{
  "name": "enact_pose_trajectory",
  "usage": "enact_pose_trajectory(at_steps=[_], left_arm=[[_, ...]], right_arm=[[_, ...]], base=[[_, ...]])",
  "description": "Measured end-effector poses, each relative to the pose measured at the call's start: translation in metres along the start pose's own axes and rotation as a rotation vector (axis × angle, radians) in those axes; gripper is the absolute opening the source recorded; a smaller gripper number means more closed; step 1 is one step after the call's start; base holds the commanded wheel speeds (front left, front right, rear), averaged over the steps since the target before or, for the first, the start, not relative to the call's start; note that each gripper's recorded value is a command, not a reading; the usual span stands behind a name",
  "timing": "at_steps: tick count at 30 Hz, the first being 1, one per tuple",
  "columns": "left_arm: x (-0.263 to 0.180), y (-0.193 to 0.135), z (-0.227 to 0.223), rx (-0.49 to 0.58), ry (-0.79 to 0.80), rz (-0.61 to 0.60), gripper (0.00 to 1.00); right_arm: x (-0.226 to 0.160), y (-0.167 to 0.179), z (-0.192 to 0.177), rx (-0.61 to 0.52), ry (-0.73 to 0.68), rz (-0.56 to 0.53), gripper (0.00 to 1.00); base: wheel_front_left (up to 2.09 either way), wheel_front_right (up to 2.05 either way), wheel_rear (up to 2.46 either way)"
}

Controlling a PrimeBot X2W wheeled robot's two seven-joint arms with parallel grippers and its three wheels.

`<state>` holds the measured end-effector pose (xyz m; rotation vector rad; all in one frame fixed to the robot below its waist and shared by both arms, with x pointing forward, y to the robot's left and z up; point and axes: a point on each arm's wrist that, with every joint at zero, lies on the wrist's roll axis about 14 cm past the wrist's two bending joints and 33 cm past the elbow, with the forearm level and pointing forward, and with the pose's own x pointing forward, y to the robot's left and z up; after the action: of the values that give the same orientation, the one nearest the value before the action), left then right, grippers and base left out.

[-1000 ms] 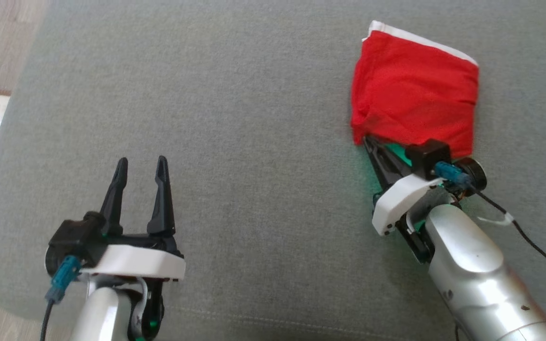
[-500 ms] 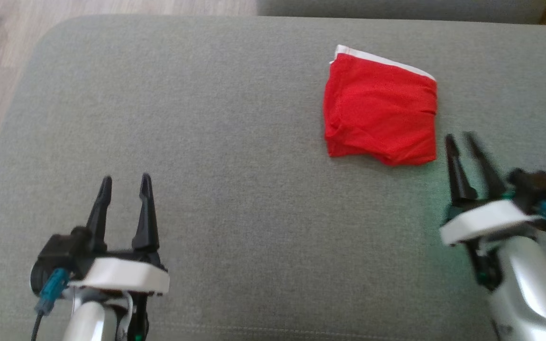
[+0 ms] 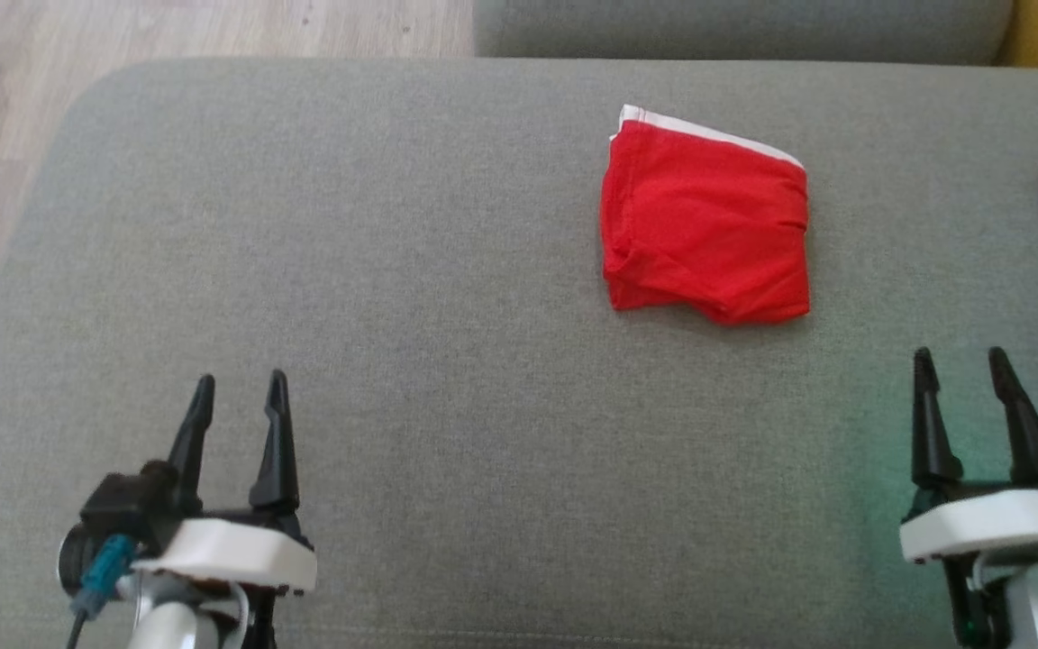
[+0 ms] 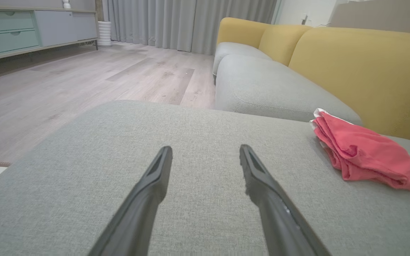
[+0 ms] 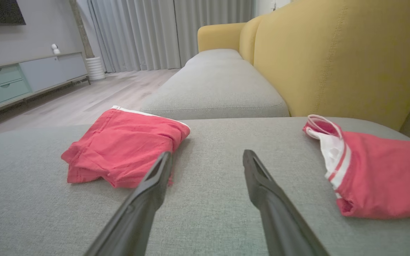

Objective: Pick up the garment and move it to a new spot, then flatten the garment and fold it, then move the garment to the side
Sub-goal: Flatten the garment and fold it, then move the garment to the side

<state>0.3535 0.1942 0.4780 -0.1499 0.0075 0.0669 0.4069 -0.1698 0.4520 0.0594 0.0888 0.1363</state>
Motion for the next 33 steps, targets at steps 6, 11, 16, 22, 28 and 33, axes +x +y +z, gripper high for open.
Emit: enact_pose_trajectory(at_steps=[6, 11, 16, 22, 28, 33], left_arm=[[-0.005, 0.001, 0.000, 0.009, 0.000, -0.011, 1.00], [-0.005, -0.003, 0.005, 0.012, -0.015, -0.028, 1.00], [-0.013, -0.007, -0.002, 0.008, 0.005, -0.045, 1.00], [-0.012, -0.012, -0.001, 0.007, -0.001, -0.059, 1.00], [-0.012, -0.011, -0.002, 0.007, 0.006, -0.057, 1.00], [-0.009, -0.012, -0.011, 0.007, 0.033, -0.057, 1.00]], right_arm=[[-0.018, -0.013, 0.003, 0.025, -0.016, -0.063, 1.00], [-0.030, -0.014, 0.002, 0.038, -0.015, -0.083, 1.00], [-0.037, -0.014, 0.007, 0.045, -0.031, -0.089, 1.00], [-0.043, -0.013, 0.005, 0.047, -0.027, -0.092, 1.00], [-0.042, -0.011, 0.000, 0.072, -0.013, -0.089, 1.00], [-0.019, 0.002, -0.005, 0.160, 0.058, -0.050, 1.00]], base=[[0.00, 0.00, 0.00], [0.00, 0.00, 0.00], [0.00, 0.00, 0.00], [0.00, 0.00, 0.00], [0.00, 0.00, 0.00], [0.00, 0.00, 0.00]])
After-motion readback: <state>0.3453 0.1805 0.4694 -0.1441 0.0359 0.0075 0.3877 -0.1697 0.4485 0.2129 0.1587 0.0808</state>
